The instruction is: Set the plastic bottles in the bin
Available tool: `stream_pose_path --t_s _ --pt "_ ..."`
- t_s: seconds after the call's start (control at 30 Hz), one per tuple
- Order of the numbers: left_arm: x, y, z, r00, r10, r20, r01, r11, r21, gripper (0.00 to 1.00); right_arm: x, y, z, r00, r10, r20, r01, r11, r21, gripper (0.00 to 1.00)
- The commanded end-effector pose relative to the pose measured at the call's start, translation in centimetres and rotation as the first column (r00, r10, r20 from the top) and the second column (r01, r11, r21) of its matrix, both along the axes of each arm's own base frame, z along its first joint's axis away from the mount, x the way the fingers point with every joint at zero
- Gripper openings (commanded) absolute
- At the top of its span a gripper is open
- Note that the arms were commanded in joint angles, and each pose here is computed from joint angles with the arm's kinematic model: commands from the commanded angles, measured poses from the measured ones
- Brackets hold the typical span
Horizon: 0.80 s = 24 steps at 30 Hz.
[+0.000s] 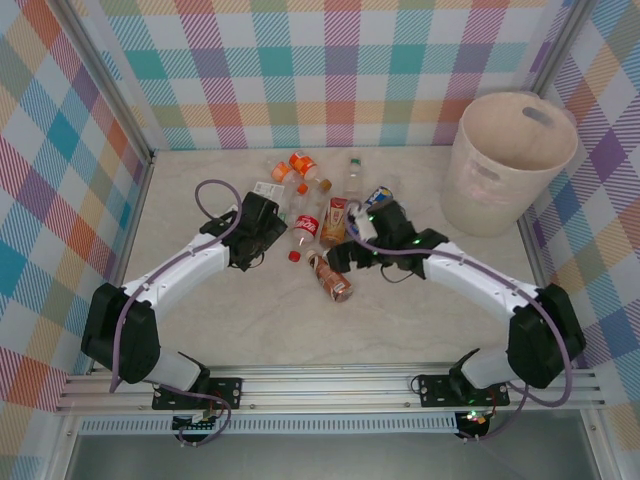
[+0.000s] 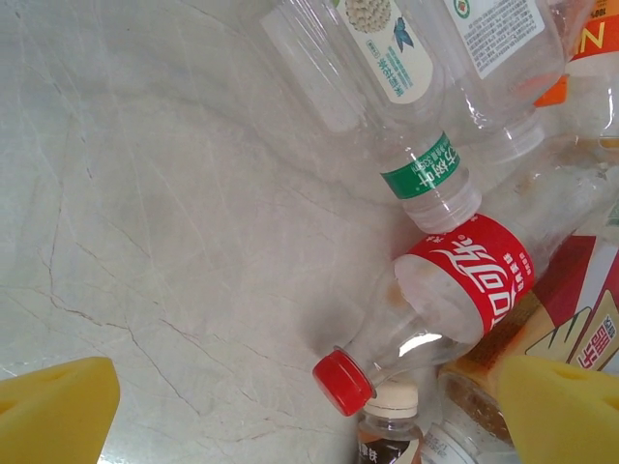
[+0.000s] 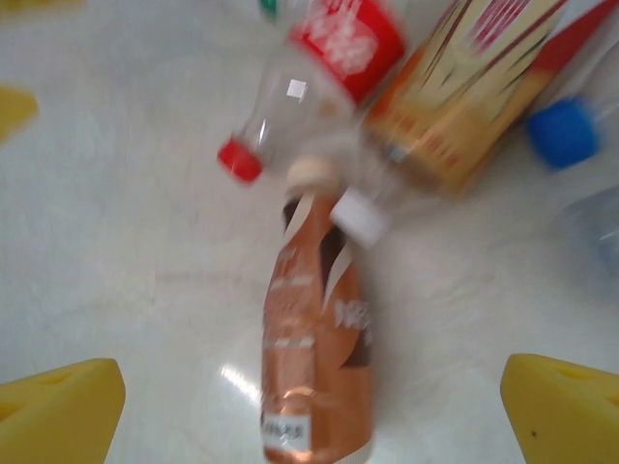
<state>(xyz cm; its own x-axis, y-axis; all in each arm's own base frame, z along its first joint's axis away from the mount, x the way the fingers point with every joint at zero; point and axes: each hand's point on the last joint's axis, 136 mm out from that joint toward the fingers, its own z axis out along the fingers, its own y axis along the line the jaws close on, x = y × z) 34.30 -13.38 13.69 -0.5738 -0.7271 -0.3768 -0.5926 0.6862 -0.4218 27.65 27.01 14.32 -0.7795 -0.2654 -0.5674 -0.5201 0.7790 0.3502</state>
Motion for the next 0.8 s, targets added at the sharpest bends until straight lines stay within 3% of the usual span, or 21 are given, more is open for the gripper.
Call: stream_pose_path --t_s 0.0,0.33,0.77 --pt "0.1 0.6 0.5 1.0 0.024 -0.015 -0.024 1.0 0.002 1.0 -1.6 1.2 -2.4 0.999 0.019 -0.047 -0.021 0.998 -0.058 1.0" --pt "-0.3 0.9 -0.2 0.999 0.015 -0.033 -0.015 1.0 -0.002 1.0 -1.8 1.8 -8.5 0.999 0.044 -0.017 -0.048 0.936 -0.349 0.95" --pt "-0.4 1.4 -0.3 0.999 0.017 -0.037 -0.017 1.0 0.006 1.0 -1.8 3.1 -11.6 0.996 0.088 -0.021 -0.089 0.905 -0.416 0.77"
